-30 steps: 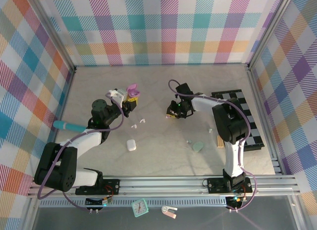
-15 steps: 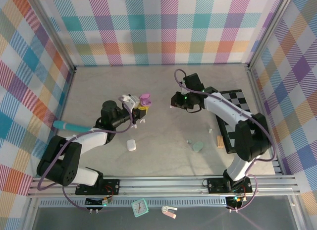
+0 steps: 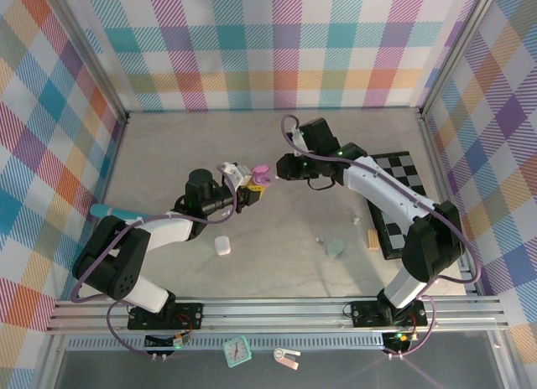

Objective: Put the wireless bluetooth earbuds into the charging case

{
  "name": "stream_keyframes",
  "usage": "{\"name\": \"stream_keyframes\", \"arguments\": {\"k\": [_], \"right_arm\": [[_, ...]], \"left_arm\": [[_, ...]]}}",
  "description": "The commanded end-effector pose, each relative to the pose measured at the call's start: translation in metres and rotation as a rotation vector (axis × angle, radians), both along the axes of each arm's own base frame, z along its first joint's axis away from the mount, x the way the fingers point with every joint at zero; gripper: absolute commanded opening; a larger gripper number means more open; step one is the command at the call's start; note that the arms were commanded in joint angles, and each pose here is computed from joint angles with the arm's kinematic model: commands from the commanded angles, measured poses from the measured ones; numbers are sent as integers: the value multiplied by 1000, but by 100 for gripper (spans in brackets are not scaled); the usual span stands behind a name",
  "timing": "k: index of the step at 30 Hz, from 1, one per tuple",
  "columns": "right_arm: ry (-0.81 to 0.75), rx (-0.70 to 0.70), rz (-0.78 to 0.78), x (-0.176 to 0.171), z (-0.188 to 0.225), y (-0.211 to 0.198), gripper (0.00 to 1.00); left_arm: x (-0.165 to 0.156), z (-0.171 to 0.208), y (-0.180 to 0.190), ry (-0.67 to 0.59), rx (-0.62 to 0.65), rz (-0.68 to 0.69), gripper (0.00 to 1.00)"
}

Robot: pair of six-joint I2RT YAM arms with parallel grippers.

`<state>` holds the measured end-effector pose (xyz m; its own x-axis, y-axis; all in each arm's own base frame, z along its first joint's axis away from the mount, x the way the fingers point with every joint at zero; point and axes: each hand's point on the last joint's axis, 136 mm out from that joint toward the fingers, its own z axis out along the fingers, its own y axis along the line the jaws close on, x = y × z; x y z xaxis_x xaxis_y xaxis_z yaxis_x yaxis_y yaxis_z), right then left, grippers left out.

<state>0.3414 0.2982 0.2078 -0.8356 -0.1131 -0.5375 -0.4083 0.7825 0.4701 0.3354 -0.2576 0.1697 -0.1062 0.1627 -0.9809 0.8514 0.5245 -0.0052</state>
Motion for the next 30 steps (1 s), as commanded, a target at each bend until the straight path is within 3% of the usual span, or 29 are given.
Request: {"name": "stream_keyframes", "arguments": {"k": [1, 30], "right_arm": [[-65, 1, 45, -3, 19, 8, 21], [-39, -98, 64, 1, -14, 13, 21]], "left_arm": [[-2, 20, -12, -53, -40, -52, 32], [-5, 34, -19, -69, -54, -70, 32]]}}
